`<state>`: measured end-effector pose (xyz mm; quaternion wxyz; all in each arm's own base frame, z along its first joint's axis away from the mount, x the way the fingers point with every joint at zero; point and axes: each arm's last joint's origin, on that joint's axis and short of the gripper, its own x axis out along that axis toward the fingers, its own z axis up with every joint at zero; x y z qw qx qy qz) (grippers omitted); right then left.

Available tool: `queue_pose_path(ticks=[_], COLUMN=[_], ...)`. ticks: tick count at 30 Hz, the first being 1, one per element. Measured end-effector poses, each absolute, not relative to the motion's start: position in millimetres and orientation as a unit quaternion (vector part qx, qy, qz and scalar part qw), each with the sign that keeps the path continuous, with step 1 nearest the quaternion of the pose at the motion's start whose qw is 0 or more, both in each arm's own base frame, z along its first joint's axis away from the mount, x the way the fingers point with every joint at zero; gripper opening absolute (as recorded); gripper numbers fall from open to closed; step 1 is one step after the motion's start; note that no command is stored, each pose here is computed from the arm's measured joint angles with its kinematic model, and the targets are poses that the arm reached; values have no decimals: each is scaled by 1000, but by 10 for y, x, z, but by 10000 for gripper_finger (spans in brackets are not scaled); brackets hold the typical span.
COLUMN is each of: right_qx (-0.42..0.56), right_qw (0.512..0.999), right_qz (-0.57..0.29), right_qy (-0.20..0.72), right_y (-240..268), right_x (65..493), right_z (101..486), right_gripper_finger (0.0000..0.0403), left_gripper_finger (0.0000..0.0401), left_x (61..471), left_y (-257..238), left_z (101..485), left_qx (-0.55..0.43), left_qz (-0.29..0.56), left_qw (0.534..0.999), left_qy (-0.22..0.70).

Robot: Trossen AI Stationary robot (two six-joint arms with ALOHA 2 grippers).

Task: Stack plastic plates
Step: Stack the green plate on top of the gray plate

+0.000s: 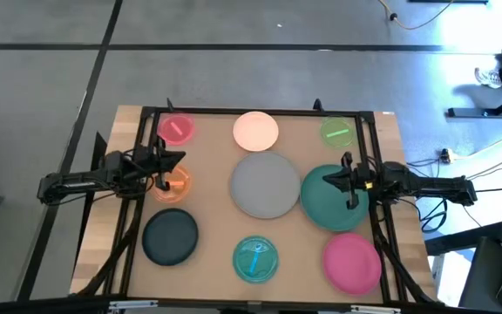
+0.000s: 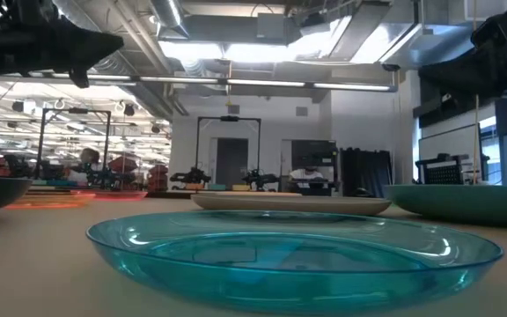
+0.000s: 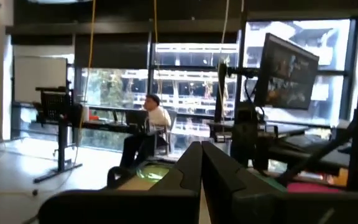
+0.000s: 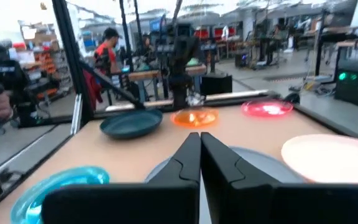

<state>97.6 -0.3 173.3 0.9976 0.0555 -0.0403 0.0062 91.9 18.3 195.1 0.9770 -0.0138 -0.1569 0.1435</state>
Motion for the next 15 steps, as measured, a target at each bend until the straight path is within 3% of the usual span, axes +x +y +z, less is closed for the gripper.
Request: queue_pose_path(ticks=[15], right_qx=[56], right_qw=[997], right_qz=[-62], right_qy=[-2], right_y=[-41], right_x=[1038], right_z=[1734], right_gripper_finger=[7], left_gripper_finger=[2], left_x=[989], left_y=[179], left_z=[2001], left_qx=[-37], left_qz=[114], left_qw=[977], left_qy=[-177])
